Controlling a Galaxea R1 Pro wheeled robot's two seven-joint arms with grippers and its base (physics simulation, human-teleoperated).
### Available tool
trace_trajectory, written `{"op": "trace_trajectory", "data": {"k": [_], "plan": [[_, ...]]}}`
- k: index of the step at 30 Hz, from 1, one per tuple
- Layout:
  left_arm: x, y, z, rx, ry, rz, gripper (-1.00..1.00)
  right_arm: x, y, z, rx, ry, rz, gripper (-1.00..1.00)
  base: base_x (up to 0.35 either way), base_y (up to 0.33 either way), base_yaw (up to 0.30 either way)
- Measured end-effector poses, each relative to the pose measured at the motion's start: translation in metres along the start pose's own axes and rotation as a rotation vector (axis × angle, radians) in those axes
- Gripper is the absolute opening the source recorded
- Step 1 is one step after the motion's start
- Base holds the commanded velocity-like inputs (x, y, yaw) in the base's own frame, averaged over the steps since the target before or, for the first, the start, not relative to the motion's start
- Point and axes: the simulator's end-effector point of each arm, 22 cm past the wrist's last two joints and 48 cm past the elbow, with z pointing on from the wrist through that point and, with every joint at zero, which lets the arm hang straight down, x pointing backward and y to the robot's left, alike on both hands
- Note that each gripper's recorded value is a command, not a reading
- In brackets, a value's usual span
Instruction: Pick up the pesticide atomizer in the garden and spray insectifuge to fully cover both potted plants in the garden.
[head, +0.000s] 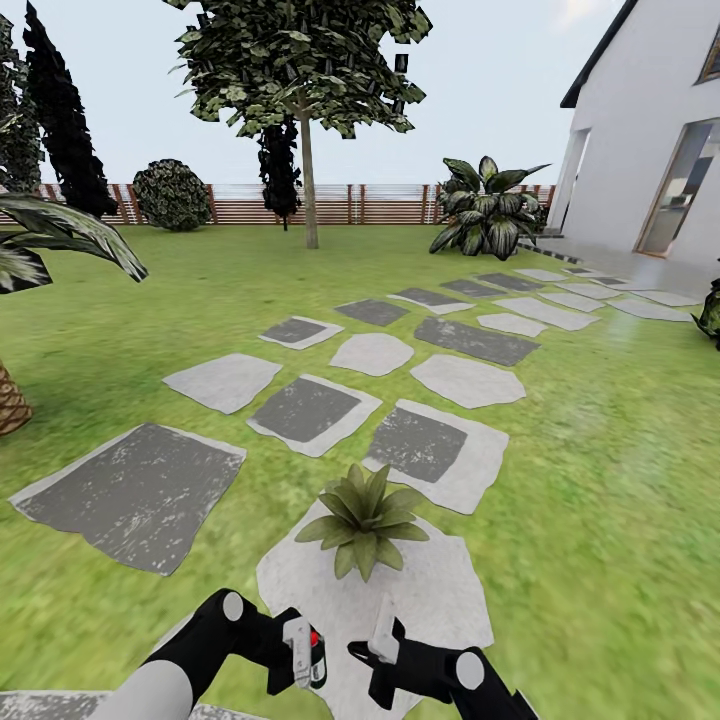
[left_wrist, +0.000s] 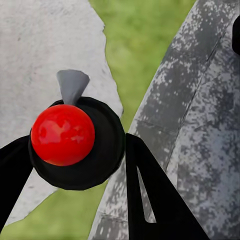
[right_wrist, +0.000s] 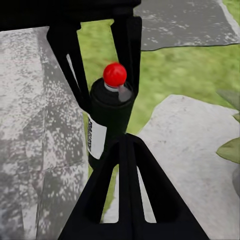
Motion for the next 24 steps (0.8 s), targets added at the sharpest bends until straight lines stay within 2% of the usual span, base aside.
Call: {"op": "trace_trajectory", "data": {"k": [7, 12, 24], "plan": [[0.002, -0.006, 0.003, 0.018, 0.016, 0.029, -1.0, -0.001, 0.003, 0.001, -0.009, -0.001, -0.004, -1.0, 0.0, 0.0, 0.0], [0.0, -0.008, 0.004, 0.026, 0.007, 0.051, -1.0, -0.001, 0.003, 0.001, -0.009, -0.001, -0.004, -1.0, 0.0, 0.0, 0.0], [-0.002, -0.012, 0.005, 0.04, -0.001, 0.054, -1.0, -0.001, 0.003, 0.001, -0.009, -0.001, -0.005, -1.0, 0.0, 0.0, 0.0]]}}
